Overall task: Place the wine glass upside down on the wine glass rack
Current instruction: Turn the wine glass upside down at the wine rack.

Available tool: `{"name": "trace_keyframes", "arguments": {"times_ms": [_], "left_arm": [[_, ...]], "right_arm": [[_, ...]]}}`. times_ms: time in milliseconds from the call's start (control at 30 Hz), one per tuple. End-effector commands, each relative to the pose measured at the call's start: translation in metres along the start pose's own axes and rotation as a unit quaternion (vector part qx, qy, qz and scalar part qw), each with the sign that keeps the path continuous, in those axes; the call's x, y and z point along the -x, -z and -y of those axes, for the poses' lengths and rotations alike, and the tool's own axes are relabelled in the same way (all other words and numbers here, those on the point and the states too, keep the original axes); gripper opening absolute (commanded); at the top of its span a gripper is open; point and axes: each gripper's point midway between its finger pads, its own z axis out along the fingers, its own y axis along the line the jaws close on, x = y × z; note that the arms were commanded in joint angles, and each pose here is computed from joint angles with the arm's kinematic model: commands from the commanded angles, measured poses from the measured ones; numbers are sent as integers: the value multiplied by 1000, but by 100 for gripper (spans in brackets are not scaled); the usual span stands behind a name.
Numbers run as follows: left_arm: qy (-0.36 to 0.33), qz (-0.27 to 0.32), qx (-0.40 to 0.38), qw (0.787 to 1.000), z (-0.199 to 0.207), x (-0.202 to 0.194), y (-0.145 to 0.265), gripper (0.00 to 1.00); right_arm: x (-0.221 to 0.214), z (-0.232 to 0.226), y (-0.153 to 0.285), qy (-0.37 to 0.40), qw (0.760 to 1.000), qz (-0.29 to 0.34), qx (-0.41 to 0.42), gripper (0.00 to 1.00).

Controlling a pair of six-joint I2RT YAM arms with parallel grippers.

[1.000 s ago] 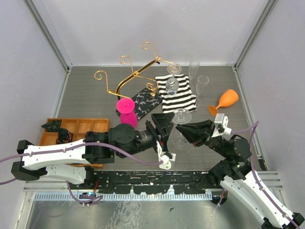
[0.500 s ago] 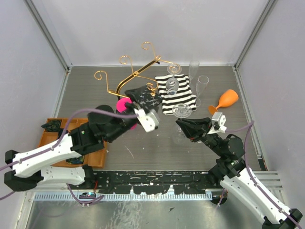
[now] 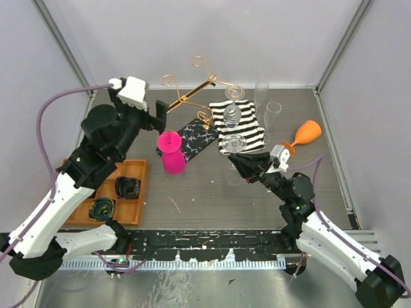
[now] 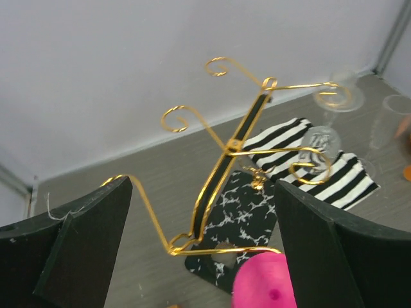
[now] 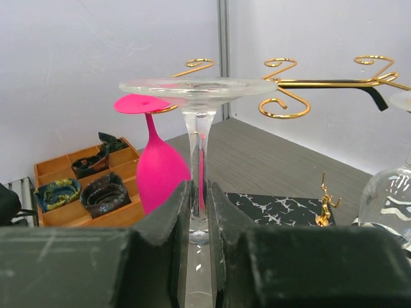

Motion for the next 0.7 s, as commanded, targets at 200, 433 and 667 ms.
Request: {"name": "trace_keyframes", "arguments": {"times_ms": [200,433,667], "left_arm": [[201,-150,66,966,-65,-76,4,98],[232,-146,77,958,-86,-88,11,98],[231,-154,89,957,-92,-102,2,98]], "right_arm": [[22,-7,-41,46,995,63,57,1],[11,-2,-67,52,994,68,73,1],[10,4,-93,53,990,98,80,1]]}}
